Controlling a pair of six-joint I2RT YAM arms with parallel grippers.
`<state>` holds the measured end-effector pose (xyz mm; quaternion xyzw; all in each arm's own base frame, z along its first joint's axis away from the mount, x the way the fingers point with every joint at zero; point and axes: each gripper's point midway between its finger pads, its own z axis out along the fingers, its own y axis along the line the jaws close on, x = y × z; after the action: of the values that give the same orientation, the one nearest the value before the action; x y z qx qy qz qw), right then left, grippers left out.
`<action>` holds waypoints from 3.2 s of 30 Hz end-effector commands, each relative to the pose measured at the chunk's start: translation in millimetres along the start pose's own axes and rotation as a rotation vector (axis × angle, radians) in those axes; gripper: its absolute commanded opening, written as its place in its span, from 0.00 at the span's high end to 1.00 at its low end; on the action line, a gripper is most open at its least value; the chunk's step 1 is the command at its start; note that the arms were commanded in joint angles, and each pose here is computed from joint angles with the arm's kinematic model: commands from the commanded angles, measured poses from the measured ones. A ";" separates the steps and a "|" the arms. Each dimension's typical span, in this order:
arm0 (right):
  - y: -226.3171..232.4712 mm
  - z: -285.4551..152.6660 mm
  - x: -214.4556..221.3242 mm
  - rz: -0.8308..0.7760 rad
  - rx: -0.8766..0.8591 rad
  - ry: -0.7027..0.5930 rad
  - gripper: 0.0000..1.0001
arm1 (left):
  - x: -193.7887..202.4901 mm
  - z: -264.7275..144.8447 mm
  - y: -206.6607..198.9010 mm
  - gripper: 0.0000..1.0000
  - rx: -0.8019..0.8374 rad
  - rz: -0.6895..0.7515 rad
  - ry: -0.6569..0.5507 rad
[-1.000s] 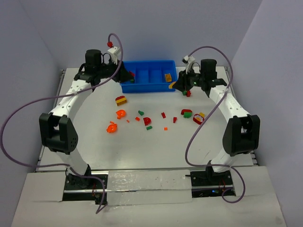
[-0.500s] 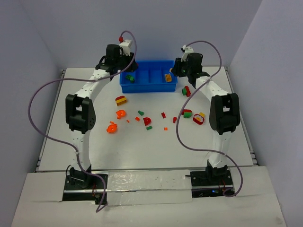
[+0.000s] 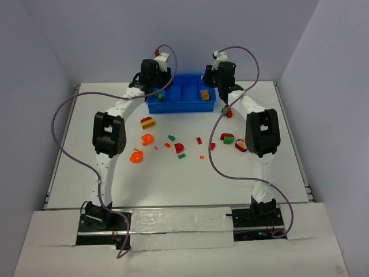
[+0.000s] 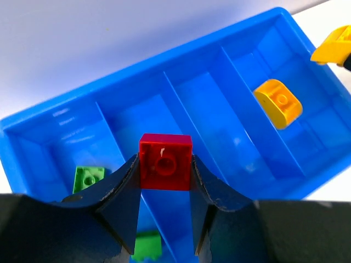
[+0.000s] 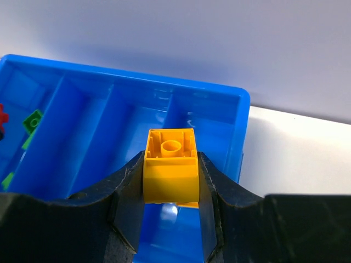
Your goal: Sort the legos into containers by color
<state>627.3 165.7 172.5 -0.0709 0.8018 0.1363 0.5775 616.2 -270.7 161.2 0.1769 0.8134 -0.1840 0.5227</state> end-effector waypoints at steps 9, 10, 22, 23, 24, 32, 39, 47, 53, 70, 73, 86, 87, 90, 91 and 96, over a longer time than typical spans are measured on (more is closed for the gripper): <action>0.0 35.7 -11.9 -0.009 0.020 -0.088 0.74 | -25.8 14.7 2.3 0.87 -0.015 0.078 -0.121; -0.3 38.0 -9.2 -0.010 0.021 -0.085 0.64 | -24.4 15.4 2.7 0.87 -0.016 0.081 -0.120; 15.4 31.4 -26.4 0.004 -0.027 -0.103 0.31 | -21.0 22.0 5.3 0.86 -0.022 0.087 -0.125; 18.9 28.9 -31.0 0.005 -0.039 -0.109 0.30 | -21.3 22.2 5.5 0.86 -0.023 0.087 -0.127; 21.2 26.9 -34.1 0.005 -0.048 -0.114 0.29 | -21.2 22.5 5.5 0.86 -0.023 0.088 -0.128; 32.3 -8.1 -83.7 0.009 -0.067 -0.191 0.23 | -24.5 32.5 8.5 0.82 -0.030 0.092 -0.162; 38.0 -31.7 -86.3 0.003 -0.090 -0.189 0.21 | -15.4 41.1 12.6 0.75 -0.038 0.092 -0.168; 36.8 -35.2 -77.6 0.000 -0.089 -0.165 0.20 | -11.8 47.3 13.2 0.51 -0.034 0.093 -0.177; 37.5 -36.8 -72.9 0.005 -0.094 -0.153 0.19 | -14.4 51.2 16.4 0.39 -0.044 0.130 -0.191; 39.5 -97.7 -46.8 -0.287 -0.273 0.024 0.12 | -129.9 -34.2 -5.9 0.26 -0.021 0.166 -0.367; 31.1 -134.7 -30.8 -0.401 -0.354 0.120 0.14 | -118.5 -63.7 -14.6 0.22 0.042 0.182 -0.270; -6.3 -233.0 100.7 -0.240 -0.228 0.589 0.25 | -24.3 -208.8 -39.6 0.27 0.179 -0.057 -0.006; -7.8 -236.9 106.9 -0.184 -0.190 0.594 0.24 | -20.3 -212.7 -39.1 0.27 0.168 -0.068 0.000; -11.7 -245.7 117.1 -0.102 -0.103 0.555 0.21 | -3.8 -219.8 -39.2 0.28 0.153 -0.096 0.020; -14.1 -246.7 121.0 -0.100 -0.085 0.547 0.20 | -0.4 -220.7 -40.2 0.28 0.158 -0.099 0.027; -34.3 -239.2 134.2 -0.126 0.008 0.583 0.18 | 13.3 -221.0 -40.2 0.28 0.157 -0.107 0.054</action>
<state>339.9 78.9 86.0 -0.1947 0.9377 0.1127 0.2647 423.4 -196.3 214.6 0.1826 0.8333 -0.2584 0.4534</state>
